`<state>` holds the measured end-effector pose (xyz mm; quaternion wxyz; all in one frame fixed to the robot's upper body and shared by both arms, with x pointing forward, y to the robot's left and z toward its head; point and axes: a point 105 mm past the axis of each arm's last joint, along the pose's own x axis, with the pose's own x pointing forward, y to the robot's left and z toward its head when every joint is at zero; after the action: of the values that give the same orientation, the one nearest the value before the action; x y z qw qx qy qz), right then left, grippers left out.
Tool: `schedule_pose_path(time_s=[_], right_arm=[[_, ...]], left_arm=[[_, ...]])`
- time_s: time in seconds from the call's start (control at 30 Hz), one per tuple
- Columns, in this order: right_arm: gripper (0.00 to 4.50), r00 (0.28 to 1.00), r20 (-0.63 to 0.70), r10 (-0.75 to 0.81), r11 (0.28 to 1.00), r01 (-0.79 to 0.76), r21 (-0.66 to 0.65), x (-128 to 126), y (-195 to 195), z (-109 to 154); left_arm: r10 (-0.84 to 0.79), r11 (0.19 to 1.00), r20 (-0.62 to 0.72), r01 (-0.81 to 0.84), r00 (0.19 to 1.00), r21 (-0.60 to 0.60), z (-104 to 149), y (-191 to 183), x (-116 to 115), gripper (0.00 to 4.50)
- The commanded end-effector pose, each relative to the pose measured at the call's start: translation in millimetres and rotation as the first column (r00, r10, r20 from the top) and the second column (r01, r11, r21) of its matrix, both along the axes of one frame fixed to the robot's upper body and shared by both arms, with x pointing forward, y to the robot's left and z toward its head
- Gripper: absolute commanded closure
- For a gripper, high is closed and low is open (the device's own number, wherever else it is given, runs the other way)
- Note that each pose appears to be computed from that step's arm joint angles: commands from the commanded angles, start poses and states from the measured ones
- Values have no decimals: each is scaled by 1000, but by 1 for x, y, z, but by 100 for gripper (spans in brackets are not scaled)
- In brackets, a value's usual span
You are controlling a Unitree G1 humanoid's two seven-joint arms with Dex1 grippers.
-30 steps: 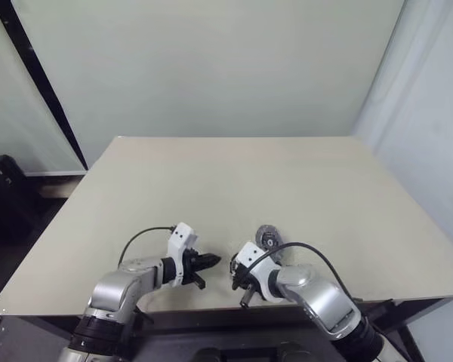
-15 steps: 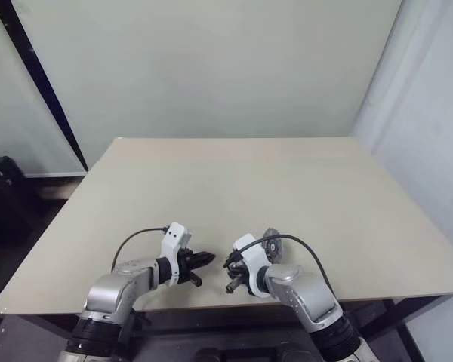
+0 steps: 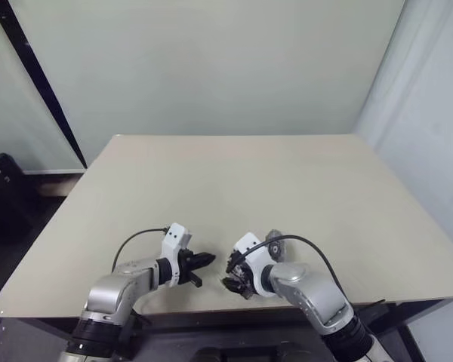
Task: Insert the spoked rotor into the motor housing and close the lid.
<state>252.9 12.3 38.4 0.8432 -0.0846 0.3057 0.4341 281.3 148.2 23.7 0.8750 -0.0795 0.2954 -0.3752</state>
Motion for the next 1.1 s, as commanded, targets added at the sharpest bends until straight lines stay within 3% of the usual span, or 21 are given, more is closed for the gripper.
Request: schedule_pose_path(time_s=[0.03,0.37,0.5,0.63,0.83,0.93,1.1], right_arm=[[3,992,124,-15,996,4,85,8,-1,47],[3,940,299,-165,983,134,123,37,-50,99],[3,871,425,-248,964,267,15,57,-91,103],[3,815,524,-246,917,370,-146,72,-132,94],[3,868,453,-204,900,349,-262,66,-150,57],[3,907,354,-227,938,301,-171,56,-132,43],[3,926,302,-228,963,260,-72,52,-102,33]], left_arm=[[-16,1000,53,16,998,2,11,0,4,450],[-33,999,50,34,998,-5,12,-3,4,450],[-36,999,51,37,998,-7,12,-4,5,450],[-38,999,54,38,998,-7,12,-5,5,450],[-41,999,61,41,997,-4,14,-4,6,450],[-43,999,62,43,997,-3,14,-3,5,450],[-49,999,64,49,997,3,15,-2,6,450]])
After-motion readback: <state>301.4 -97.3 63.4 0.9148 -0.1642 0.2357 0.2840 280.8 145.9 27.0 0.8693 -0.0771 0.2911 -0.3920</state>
